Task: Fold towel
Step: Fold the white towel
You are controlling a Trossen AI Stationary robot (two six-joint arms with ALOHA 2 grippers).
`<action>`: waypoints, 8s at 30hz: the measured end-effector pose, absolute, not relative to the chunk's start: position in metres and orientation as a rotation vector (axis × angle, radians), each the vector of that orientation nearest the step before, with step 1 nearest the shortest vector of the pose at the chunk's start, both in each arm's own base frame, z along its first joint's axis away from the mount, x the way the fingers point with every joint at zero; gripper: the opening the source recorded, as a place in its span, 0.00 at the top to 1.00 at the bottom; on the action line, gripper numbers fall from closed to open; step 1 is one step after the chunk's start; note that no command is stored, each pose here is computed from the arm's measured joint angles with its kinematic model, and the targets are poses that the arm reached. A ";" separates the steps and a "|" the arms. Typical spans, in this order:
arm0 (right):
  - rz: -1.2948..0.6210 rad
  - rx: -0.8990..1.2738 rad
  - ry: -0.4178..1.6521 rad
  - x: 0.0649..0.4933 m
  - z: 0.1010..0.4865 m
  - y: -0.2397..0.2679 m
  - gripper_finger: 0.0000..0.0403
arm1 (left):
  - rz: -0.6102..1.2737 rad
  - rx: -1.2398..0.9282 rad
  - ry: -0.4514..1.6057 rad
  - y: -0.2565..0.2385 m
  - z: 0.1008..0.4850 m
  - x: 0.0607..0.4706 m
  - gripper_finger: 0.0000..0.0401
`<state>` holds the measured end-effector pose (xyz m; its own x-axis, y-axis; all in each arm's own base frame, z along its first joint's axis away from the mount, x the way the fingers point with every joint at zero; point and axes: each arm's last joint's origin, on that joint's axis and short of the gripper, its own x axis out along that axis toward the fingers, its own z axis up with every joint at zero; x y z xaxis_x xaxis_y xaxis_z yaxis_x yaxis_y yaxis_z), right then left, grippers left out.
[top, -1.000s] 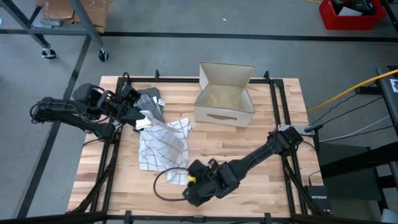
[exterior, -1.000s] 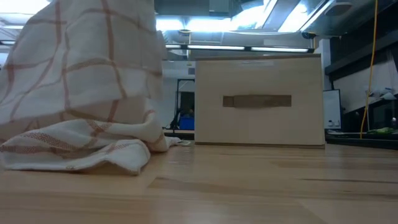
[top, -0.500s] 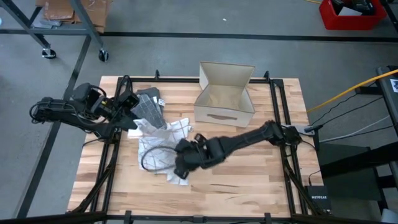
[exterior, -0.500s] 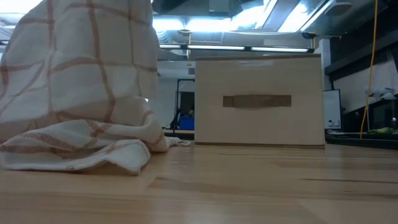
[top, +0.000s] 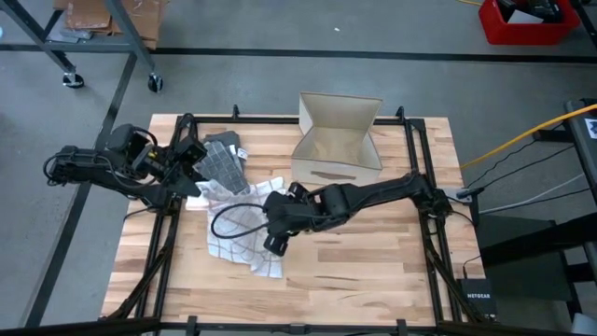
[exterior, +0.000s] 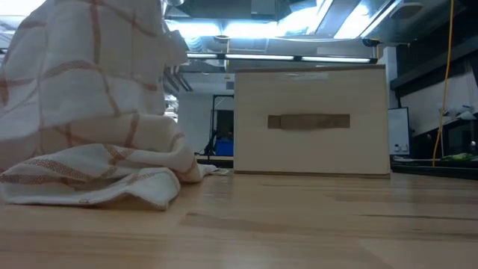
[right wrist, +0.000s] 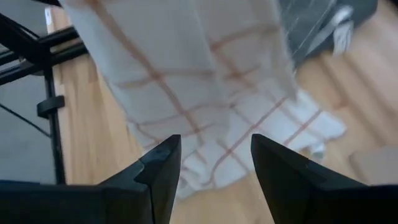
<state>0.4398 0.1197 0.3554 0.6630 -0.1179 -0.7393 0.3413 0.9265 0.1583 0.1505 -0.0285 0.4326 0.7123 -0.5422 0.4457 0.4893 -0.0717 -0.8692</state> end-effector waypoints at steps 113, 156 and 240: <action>-0.034 0.298 0.662 0.482 0.295 0.092 0.75 | -0.931 -1.354 0.045 -0.030 0.437 0.147 1.00; 0.166 0.370 0.536 0.505 0.290 0.074 0.75 | -0.931 -1.336 0.035 -0.030 0.437 0.147 1.00; 0.367 0.277 0.503 0.523 0.258 0.088 0.75 | -0.928 -1.345 0.044 -0.030 0.436 0.147 1.00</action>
<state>0.5231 0.0879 0.2580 0.8135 0.4059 -0.4165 -0.2717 0.8984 0.3449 0.1474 -0.0296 0.4363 0.6562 -0.5899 0.4706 0.5433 -0.0635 -0.8372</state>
